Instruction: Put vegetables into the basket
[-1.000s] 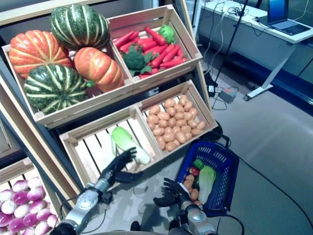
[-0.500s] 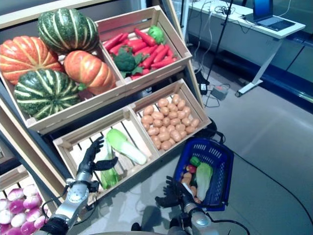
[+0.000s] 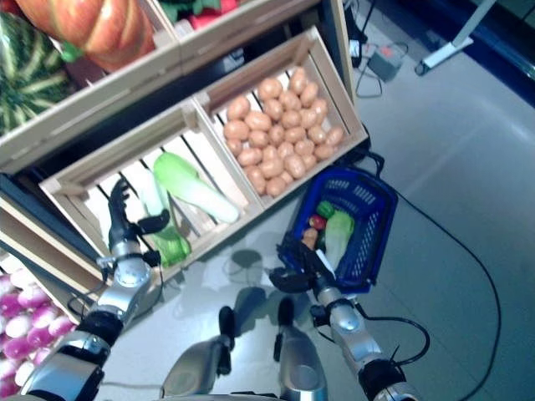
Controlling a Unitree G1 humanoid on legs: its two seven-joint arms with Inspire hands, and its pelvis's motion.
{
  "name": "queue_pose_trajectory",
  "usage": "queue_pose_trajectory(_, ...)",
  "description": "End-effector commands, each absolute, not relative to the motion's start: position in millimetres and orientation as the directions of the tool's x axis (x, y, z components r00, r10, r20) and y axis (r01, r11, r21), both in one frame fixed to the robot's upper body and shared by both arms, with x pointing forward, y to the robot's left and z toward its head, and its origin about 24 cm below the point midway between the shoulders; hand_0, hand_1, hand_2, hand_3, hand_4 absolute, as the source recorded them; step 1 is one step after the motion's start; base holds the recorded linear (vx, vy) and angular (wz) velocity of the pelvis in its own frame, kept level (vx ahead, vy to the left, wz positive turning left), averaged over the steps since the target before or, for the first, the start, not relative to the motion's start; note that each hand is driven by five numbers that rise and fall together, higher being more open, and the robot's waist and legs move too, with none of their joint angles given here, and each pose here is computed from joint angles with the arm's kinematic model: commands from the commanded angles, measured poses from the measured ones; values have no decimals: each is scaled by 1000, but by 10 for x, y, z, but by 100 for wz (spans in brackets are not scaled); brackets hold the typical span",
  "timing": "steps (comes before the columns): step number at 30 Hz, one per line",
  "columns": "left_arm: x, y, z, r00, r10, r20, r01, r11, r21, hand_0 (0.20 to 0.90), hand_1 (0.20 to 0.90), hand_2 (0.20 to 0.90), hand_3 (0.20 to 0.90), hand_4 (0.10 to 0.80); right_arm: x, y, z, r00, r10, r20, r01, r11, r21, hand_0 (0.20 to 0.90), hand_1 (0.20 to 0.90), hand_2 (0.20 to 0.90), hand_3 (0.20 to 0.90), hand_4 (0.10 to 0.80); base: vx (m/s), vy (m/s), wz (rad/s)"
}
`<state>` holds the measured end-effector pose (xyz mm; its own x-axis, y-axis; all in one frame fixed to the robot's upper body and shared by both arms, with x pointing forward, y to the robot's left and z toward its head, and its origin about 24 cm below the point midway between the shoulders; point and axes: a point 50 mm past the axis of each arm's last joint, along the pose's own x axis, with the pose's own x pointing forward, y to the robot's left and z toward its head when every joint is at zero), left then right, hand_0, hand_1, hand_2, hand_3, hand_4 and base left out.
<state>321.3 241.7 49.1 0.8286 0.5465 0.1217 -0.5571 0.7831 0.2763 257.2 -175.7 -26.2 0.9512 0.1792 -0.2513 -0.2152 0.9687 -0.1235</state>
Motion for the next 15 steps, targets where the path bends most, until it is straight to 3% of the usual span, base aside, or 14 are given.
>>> queue_pose_trajectory(1,3307,2669,967,705,649,286,-703,694,156,900,900,900,900,800,2674,-1721,179,986,167,0,-166,985,-54,900,900,900,900,800,-65,29,4)
queue_pose_trajectory(15,3513,3022,1809,533,752,387,-819,573,14,900,900,900,900,800,2858,-1812,310,987,158,-11,-158,983,-89,900,900,900,900,800,-11,72,-3)
